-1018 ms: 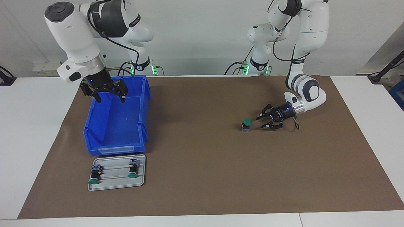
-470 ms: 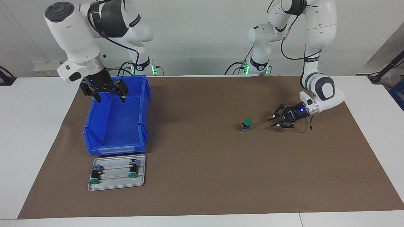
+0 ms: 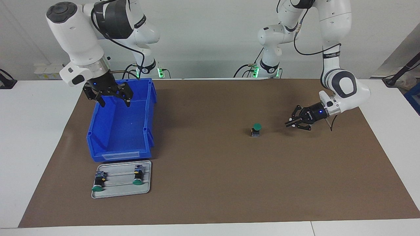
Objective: Place and press button with both arms
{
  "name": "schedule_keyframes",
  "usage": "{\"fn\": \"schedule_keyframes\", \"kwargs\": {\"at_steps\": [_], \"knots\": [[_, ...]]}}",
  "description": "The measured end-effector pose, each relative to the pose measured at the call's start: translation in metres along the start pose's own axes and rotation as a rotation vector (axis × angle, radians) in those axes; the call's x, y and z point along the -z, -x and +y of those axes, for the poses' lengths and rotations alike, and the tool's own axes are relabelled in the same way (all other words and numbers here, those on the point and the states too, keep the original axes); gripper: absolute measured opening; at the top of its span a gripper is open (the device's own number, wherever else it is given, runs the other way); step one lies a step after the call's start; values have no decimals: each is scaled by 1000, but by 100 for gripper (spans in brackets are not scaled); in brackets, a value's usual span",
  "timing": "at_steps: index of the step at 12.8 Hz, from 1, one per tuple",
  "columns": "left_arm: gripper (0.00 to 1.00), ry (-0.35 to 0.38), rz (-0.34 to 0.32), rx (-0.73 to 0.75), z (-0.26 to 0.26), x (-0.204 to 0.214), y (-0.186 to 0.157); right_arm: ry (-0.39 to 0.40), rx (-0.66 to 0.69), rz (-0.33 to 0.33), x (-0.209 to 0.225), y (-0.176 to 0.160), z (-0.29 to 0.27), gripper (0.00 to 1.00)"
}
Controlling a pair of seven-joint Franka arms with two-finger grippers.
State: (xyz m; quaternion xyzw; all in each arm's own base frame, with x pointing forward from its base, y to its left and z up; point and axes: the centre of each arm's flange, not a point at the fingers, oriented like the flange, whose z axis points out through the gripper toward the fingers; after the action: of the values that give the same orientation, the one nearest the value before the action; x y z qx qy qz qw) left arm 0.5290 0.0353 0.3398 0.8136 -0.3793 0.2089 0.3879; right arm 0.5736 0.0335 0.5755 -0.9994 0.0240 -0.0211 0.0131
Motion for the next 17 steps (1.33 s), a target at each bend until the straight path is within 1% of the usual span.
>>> {"fn": "schedule_keyframes", "kwargs": {"at_steps": [1, 3, 4, 5, 7, 9, 11, 12, 13, 15, 17], "knots": [[1, -14, -34, 29, 12, 1, -14, 0, 0, 0, 0, 0, 0, 100], [1, -42, -86, 87, 26, 1, -30, 0, 0, 0, 0, 0, 0, 100], [1, -71, -121, 122, 29, 0, -35, 0, 0, 0, 0, 0, 0, 100], [1, -105, -158, 158, 33, -5, -45, 0, 0, 0, 0, 0, 0, 100], [1, -177, -246, 212, 50, -25, -83, 0, 0, 0, 0, 0, 0, 100], [1, -249, -316, 250, 69, -45, -114, 0, 0, 0, 0, 0, 0, 100], [1, -355, -374, 284, 86, -69, -141, 0, 0, 0, 0, 0, 0, 100], [1, -405, -394, 291, 94, -83, -150, 0, 0, 0, 0, 0, 0, 100], [1, -432, -409, 290, 100, -96, -155, 0, 0, 0, 0, 0, 0, 100], [1, -453, -444, 273, 104, -113, -156, 0, 0, 0, 0, 0, 0, 100], [1, -481, -500, 259, 101, -127, -150, 0, 0, 0, 0, 0, 0, 100]]}}
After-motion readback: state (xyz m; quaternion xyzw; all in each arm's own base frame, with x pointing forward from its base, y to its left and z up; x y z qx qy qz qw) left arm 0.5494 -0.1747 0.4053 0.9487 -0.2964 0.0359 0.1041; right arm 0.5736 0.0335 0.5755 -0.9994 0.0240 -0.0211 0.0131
